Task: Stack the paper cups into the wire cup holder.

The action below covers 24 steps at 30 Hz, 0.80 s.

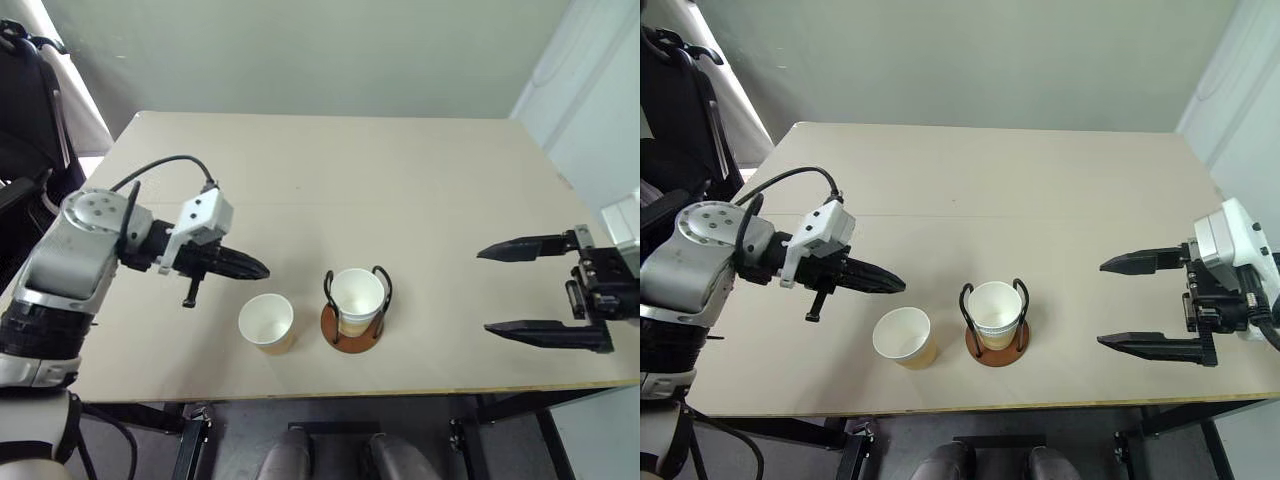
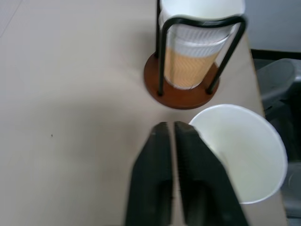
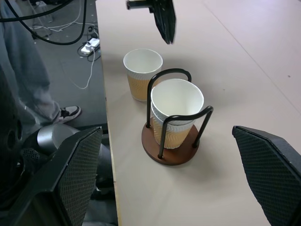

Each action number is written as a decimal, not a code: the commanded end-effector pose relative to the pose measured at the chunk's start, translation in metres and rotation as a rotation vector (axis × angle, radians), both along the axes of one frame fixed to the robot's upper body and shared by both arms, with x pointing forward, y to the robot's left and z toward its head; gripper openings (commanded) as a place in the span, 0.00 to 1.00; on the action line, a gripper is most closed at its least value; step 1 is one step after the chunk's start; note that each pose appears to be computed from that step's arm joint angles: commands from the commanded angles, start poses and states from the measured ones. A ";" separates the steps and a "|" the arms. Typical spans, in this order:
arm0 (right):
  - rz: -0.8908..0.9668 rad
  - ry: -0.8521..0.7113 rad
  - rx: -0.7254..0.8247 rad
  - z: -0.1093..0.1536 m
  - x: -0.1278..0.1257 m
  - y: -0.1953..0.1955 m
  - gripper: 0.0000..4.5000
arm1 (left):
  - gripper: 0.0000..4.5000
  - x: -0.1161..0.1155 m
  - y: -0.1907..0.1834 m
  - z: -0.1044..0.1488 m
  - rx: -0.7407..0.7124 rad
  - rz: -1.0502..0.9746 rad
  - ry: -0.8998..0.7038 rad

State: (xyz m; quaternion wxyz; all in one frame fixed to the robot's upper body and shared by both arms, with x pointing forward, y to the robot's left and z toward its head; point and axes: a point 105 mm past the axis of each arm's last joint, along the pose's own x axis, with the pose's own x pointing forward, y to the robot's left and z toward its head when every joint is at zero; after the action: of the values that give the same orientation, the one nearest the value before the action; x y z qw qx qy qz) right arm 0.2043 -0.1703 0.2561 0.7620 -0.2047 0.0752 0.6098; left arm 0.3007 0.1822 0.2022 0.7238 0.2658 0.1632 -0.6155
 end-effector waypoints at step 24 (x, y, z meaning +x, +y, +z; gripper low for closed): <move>0.007 -0.060 -0.059 0.012 0.002 0.002 1.00 | 0.23 -0.004 -0.027 -0.039 0.106 -0.073 -0.008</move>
State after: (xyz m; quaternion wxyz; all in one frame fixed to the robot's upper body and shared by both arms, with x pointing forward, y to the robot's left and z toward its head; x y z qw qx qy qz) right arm 0.2075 -0.1677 0.2617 0.7553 -0.2288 0.0794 0.6089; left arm 0.2978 0.1573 0.1527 0.6862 0.3047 0.2022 -0.6288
